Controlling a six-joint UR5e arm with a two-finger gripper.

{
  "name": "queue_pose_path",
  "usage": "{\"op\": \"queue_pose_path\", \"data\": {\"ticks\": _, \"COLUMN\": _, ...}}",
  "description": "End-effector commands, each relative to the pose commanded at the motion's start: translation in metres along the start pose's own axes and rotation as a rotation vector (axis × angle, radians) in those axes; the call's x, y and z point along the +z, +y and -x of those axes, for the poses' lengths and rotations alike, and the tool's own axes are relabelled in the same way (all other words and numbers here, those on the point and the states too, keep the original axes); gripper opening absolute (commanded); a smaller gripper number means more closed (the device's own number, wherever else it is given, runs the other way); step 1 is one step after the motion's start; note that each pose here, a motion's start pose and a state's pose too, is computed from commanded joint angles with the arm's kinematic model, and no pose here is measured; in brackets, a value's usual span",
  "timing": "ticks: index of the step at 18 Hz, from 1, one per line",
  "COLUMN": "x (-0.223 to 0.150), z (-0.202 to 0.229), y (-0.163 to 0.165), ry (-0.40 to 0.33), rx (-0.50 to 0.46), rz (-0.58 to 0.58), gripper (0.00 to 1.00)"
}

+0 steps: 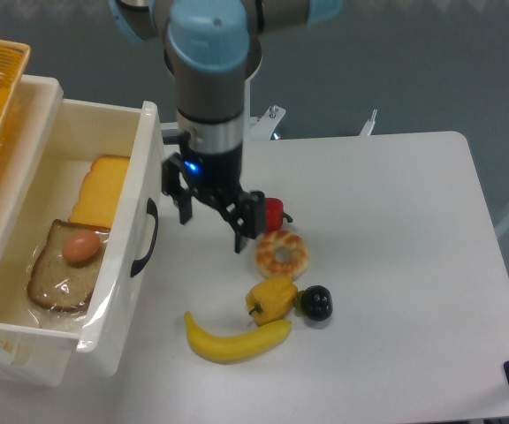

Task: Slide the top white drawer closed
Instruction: 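Raise the open gripper up from the fruit on the table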

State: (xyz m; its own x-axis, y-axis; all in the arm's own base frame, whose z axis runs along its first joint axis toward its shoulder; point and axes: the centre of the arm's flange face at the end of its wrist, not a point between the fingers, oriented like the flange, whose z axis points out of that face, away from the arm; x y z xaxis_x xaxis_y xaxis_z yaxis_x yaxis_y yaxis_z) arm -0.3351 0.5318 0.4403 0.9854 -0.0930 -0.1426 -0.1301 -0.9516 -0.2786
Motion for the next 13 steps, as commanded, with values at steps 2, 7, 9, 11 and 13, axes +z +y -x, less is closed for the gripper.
{"op": "queue_pose_path", "data": {"ticks": 2, "x": -0.002, "z": 0.016, "y": 0.012, "ry": -0.011, "rx": -0.026, "rz": 0.005, "gripper": 1.0}}
{"op": "queue_pose_path", "data": {"ticks": 7, "x": 0.006, "z": 0.027, "y": 0.019, "ry": -0.006, "rx": -0.053, "rz": 0.015, "gripper": 1.0}}
{"op": "queue_pose_path", "data": {"ticks": 9, "x": 0.015, "z": 0.027, "y": 0.023, "ry": 0.0, "rx": -0.064, "rz": 0.033, "gripper": 1.0}}
{"op": "queue_pose_path", "data": {"ticks": 11, "x": 0.025, "z": 0.029, "y": 0.027, "ry": 0.001, "rx": -0.086, "rz": 0.059, "gripper": 1.0}}
{"op": "queue_pose_path", "data": {"ticks": 13, "x": 0.034, "z": 0.031, "y": 0.028, "ry": 0.011, "rx": -0.091, "rz": 0.067, "gripper": 1.0}}
